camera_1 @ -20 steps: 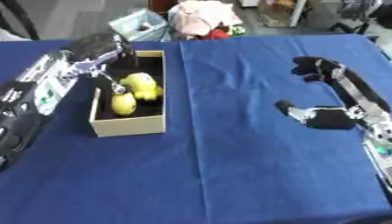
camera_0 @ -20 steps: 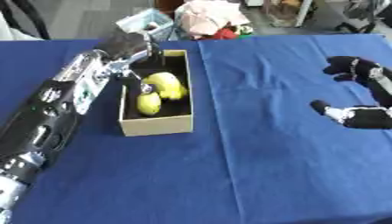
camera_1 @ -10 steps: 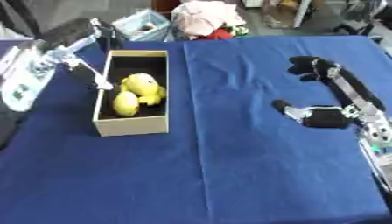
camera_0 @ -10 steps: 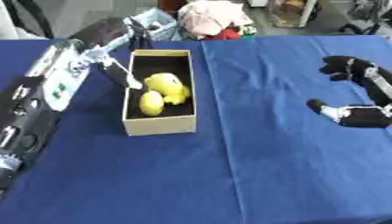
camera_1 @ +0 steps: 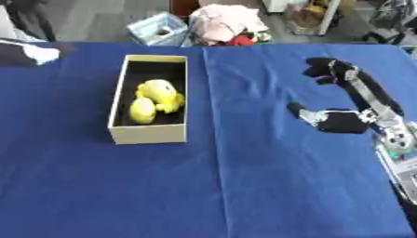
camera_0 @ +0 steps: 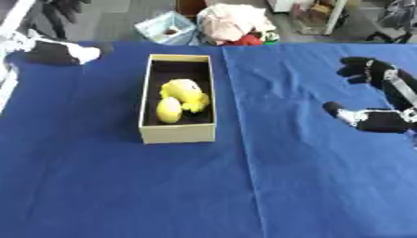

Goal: Pick up objects on the table and place them in the box.

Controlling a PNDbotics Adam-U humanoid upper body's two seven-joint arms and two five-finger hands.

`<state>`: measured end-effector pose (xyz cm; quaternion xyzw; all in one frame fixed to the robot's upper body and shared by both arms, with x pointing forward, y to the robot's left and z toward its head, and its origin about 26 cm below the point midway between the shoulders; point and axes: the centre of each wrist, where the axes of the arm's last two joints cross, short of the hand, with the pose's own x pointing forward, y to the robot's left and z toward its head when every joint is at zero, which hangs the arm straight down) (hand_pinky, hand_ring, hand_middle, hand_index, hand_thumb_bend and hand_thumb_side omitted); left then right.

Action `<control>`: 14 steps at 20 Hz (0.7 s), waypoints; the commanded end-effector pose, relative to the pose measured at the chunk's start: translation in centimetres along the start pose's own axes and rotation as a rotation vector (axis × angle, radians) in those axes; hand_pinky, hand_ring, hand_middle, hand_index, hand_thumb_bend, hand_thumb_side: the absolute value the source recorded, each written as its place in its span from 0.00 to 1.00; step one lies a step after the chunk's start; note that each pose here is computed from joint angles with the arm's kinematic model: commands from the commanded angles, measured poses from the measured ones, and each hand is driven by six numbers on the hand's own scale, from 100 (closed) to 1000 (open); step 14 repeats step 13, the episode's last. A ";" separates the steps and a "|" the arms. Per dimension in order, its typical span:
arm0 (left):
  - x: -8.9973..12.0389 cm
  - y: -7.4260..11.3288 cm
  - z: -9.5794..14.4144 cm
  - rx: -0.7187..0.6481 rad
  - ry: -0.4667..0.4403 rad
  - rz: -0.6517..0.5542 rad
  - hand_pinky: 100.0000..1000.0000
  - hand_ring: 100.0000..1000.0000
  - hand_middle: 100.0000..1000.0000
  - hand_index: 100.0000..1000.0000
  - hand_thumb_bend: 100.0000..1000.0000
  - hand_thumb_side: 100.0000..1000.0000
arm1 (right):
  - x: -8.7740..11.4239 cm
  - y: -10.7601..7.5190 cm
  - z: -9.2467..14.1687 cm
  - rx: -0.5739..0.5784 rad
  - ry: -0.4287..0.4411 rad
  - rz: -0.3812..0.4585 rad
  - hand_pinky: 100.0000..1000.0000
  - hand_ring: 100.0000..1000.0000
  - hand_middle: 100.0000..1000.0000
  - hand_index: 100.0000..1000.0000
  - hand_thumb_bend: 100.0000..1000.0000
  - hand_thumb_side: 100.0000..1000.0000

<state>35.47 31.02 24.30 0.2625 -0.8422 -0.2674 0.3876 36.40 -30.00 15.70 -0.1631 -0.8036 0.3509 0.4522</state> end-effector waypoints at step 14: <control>-1.3 0.2 4.8 0.124 0.131 0.105 0.53 0.39 0.41 0.61 0.64 0.00 | 0.6 -1.0 0.2 -0.086 -0.019 -0.008 0.75 0.77 0.68 0.87 0.36 0.18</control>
